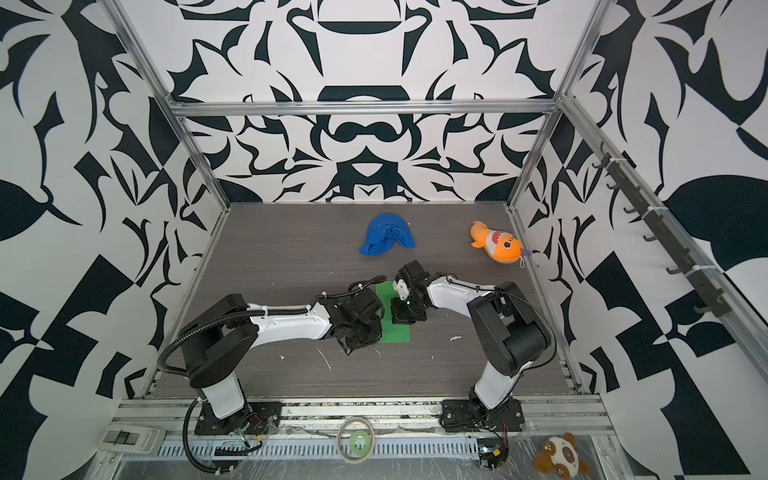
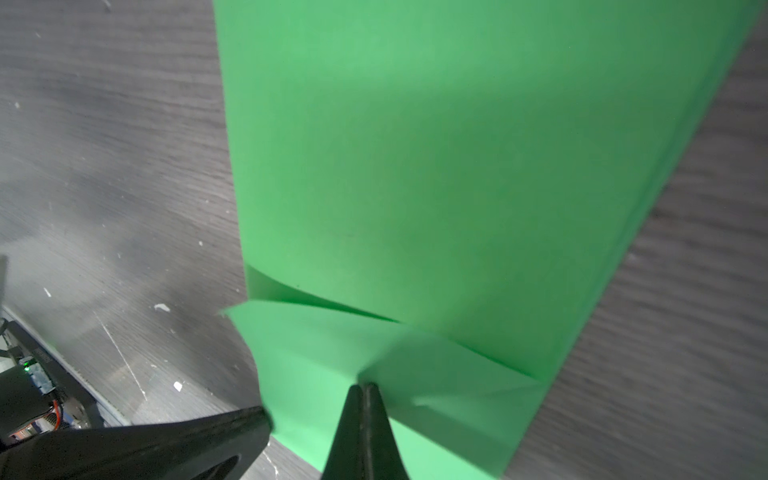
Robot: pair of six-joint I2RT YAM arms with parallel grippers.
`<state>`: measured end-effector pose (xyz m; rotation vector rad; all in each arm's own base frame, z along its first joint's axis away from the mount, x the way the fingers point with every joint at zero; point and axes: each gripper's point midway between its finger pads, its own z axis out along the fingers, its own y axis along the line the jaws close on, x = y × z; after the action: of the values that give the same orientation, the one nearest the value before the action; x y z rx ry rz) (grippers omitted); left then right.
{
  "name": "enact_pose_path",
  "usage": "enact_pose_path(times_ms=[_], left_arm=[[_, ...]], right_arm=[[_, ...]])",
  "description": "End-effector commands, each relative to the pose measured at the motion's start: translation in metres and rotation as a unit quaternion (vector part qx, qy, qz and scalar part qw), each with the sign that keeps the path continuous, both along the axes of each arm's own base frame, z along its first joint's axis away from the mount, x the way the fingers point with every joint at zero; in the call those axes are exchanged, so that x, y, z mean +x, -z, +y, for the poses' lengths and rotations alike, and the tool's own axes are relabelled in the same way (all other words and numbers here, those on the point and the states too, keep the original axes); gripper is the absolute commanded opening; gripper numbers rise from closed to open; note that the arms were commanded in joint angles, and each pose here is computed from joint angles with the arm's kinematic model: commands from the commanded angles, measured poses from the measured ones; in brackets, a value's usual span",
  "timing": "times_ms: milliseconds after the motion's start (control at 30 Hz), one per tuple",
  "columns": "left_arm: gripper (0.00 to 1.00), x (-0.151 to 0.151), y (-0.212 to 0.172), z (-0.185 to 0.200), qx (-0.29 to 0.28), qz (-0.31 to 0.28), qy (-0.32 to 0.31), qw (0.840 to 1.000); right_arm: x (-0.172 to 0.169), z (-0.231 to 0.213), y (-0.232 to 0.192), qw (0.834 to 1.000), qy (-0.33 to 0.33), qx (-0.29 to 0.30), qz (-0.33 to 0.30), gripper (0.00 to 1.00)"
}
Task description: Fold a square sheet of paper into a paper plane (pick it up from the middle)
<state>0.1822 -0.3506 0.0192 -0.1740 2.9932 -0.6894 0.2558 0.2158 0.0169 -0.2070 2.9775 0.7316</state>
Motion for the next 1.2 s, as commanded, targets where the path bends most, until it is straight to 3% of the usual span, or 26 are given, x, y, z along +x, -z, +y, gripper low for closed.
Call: enact_pose_path(times_ms=[0, 233, 500, 867, 1167], left_arm=[[0.02, -0.015, 0.006, 0.027, 0.059, 0.026, 0.018, 0.998], [0.04, 0.012, -0.038, 0.004, 0.007, -0.044, 0.011, 0.999], [0.03, 0.017, -0.021, -0.025, -0.011, -0.02, 0.026, 0.999], [0.01, 0.002, 0.012, 0.007, 0.054, 0.019, -0.001, 0.998], [0.01, -0.016, 0.0, 0.019, 0.045, 0.035, 0.022, 0.998]], right_arm=[[0.001, -0.013, 0.016, 0.999, 0.009, -0.047, 0.004, 0.0], [0.0, -0.013, 0.018, 0.999, 0.012, -0.044, 0.008, 0.0], [-0.001, -0.011, 0.022, 0.999, 0.014, -0.04, 0.013, 0.0], [-0.003, -0.012, 0.024, 0.999, 0.014, -0.043, 0.015, 0.0], [-0.002, -0.012, 0.023, 0.999, 0.015, -0.044, 0.013, 0.0]])
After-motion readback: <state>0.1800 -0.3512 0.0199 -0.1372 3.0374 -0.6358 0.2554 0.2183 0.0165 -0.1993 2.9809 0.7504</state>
